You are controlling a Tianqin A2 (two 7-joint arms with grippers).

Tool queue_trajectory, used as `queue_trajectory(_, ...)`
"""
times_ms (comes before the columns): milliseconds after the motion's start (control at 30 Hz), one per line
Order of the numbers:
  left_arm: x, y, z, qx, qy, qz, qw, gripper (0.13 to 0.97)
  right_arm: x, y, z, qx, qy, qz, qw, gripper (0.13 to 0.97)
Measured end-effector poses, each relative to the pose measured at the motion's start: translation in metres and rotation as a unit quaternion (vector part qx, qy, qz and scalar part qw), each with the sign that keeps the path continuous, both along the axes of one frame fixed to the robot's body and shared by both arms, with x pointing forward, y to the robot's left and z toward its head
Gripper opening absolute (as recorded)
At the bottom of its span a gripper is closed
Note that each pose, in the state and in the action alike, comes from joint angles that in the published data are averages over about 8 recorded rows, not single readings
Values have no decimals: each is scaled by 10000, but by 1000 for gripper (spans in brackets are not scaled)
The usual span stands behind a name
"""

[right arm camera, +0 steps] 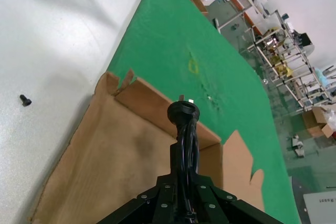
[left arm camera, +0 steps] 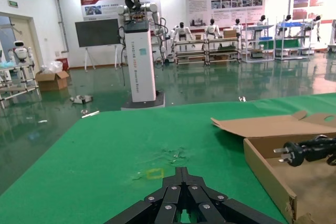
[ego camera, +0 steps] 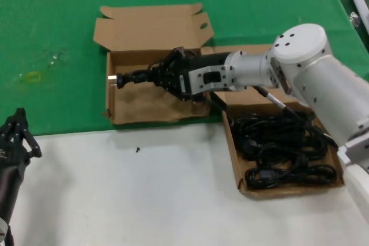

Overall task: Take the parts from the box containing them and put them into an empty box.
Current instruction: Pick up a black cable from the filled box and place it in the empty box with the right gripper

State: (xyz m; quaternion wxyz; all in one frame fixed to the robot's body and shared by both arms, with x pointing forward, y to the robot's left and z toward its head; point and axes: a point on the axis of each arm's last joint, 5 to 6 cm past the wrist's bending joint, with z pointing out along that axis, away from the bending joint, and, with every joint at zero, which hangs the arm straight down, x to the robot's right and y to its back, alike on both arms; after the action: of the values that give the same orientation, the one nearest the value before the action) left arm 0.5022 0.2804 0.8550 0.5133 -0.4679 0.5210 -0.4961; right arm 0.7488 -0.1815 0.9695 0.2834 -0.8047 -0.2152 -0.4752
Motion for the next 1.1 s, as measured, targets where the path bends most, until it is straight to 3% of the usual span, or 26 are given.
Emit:
queue_trajectory(500, 0, 0, 0, 0, 0, 0, 10000, 143, 81, 111, -167, -273, -195, -189, 9993, 179)
queue_trajectory(800, 0, 0, 0, 0, 0, 0, 10000, 143, 69, 92, -220, -270, -148, -234, 9993, 245)
queue_trajectory(1100, 0, 0, 0, 0, 0, 0, 10000, 143, 56, -30, -176, -93, -84, -176, 9998, 378)
